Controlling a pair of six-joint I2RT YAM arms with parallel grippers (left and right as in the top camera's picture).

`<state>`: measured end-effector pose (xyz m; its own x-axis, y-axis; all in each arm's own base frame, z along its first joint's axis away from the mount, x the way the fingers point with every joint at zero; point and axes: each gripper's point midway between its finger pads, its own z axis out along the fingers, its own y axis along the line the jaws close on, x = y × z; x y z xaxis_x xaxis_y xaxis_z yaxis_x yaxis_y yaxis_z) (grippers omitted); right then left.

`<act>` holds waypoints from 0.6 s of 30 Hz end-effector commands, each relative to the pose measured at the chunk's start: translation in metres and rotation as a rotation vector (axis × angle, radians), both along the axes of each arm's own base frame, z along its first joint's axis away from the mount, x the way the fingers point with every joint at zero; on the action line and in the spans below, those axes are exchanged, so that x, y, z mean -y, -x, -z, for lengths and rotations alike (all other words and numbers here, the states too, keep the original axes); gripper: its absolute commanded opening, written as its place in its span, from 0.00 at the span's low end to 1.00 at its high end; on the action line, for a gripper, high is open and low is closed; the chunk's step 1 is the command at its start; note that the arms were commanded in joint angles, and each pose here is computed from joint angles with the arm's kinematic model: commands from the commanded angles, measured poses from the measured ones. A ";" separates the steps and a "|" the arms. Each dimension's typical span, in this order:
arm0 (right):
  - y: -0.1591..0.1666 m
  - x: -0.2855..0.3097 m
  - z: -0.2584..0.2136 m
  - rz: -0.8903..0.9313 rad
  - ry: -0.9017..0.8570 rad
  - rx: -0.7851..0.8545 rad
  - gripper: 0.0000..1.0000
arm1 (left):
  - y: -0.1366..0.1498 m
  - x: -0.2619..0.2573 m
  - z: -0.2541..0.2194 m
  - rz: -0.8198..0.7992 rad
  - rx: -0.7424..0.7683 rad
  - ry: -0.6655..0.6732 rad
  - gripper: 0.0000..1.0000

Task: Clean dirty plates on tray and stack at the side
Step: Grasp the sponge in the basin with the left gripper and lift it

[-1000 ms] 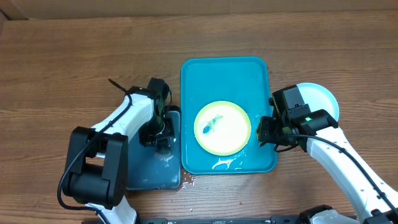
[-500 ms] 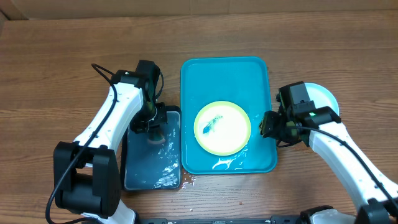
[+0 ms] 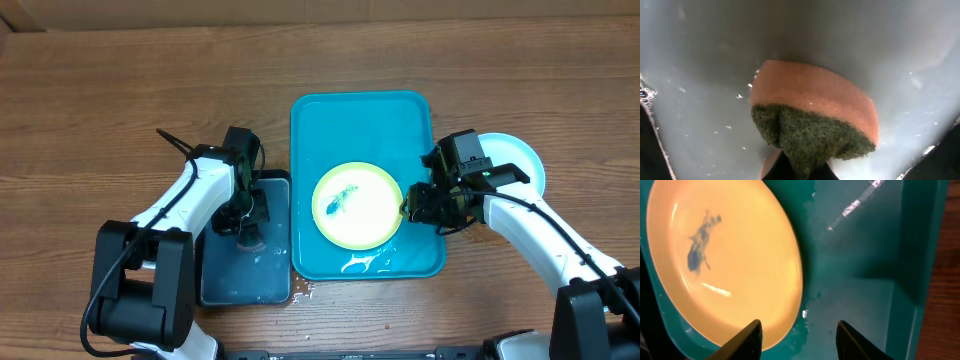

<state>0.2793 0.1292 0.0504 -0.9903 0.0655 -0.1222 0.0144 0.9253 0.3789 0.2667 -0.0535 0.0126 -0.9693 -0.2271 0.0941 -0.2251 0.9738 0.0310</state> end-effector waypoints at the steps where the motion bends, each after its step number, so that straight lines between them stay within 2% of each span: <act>1: -0.003 -0.005 0.001 -0.002 -0.029 0.012 0.49 | 0.000 -0.004 -0.002 -0.021 -0.002 -0.020 0.04; 9: 0.003 -0.013 0.011 -0.031 -0.031 0.006 0.49 | -0.002 -0.002 0.012 -0.021 0.036 -0.009 0.04; 15: 0.004 -0.022 0.012 -0.071 -0.008 0.028 0.49 | 0.004 -0.002 0.014 -0.024 0.008 -0.003 0.04; 18: -0.003 -0.015 0.014 0.006 0.031 0.037 0.41 | 0.000 0.001 -0.009 -0.034 -0.029 0.032 0.04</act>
